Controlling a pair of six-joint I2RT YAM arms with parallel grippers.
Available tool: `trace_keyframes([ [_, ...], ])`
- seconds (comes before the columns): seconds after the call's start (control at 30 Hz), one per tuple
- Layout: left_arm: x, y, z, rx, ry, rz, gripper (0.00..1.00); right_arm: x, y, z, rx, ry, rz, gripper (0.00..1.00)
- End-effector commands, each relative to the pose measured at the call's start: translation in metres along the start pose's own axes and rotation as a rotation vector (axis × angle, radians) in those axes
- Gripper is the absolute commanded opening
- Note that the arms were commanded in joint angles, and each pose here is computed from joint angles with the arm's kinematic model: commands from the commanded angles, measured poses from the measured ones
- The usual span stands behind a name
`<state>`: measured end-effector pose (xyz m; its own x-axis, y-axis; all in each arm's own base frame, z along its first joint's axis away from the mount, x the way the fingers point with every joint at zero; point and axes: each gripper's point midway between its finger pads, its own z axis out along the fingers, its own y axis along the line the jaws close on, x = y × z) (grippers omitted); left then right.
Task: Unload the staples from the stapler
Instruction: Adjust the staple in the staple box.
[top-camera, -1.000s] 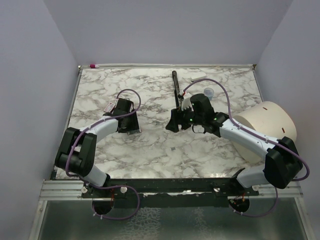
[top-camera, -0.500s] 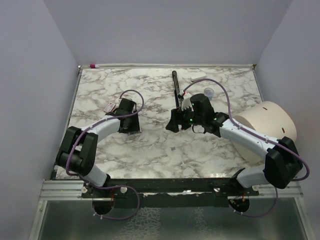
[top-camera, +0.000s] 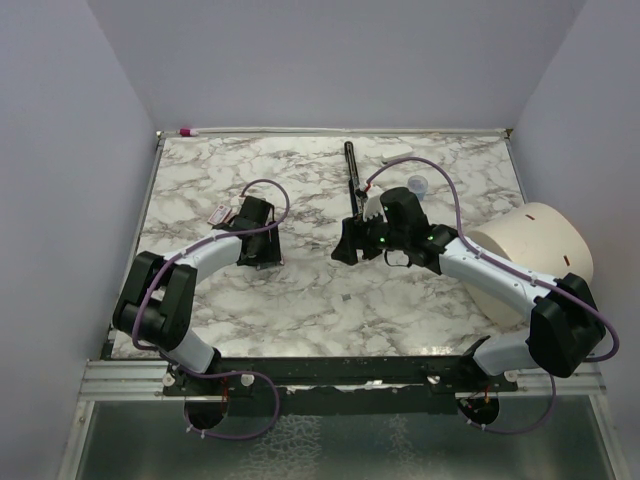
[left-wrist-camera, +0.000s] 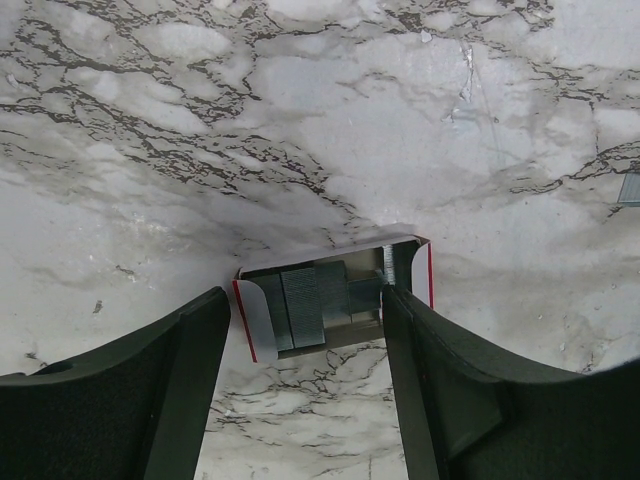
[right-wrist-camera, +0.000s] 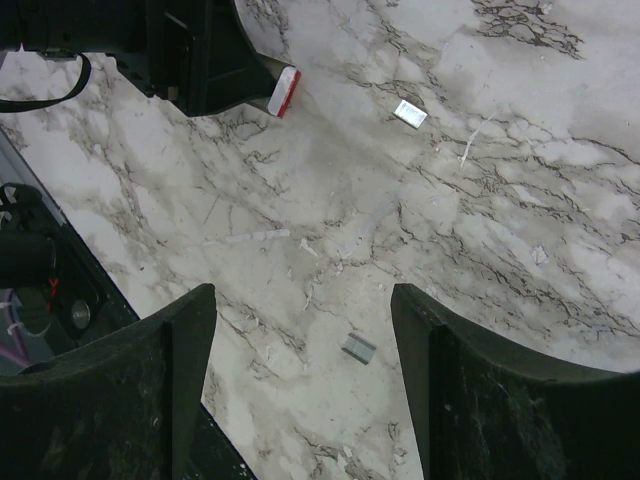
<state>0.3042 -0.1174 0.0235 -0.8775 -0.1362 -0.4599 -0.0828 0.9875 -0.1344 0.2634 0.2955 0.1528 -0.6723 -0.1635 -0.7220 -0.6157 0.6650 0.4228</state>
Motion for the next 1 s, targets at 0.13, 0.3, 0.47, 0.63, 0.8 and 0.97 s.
trace_keyframes([
  [0.13,0.0025,0.0051,0.0022,-0.038,0.019,0.023,0.66,-0.0046,-0.0029,-0.0013,0.012,-0.018,-0.013,0.70],
  [0.3,0.0038,0.0063,0.0048,-0.055,0.032,0.031,0.67,-0.0060,-0.0027,-0.0022,0.014,-0.022,-0.016,0.70],
  [0.47,0.0062,0.0065,0.0067,-0.067,0.045,0.038,0.67,-0.0073,-0.0022,-0.0026,0.013,-0.024,-0.018,0.70],
  [0.63,0.0067,0.0081,0.0056,-0.075,0.045,0.041,0.63,-0.0079,-0.0025,-0.0022,0.014,-0.024,-0.020,0.70],
  [0.8,0.0050,0.0082,0.0030,-0.073,0.034,0.037,0.59,-0.0077,-0.0021,-0.0014,0.011,-0.022,-0.019,0.70],
  [0.97,0.0037,0.0077,0.0018,-0.069,0.026,0.035,0.56,-0.0081,-0.0022,-0.0018,0.012,-0.023,-0.021,0.70],
])
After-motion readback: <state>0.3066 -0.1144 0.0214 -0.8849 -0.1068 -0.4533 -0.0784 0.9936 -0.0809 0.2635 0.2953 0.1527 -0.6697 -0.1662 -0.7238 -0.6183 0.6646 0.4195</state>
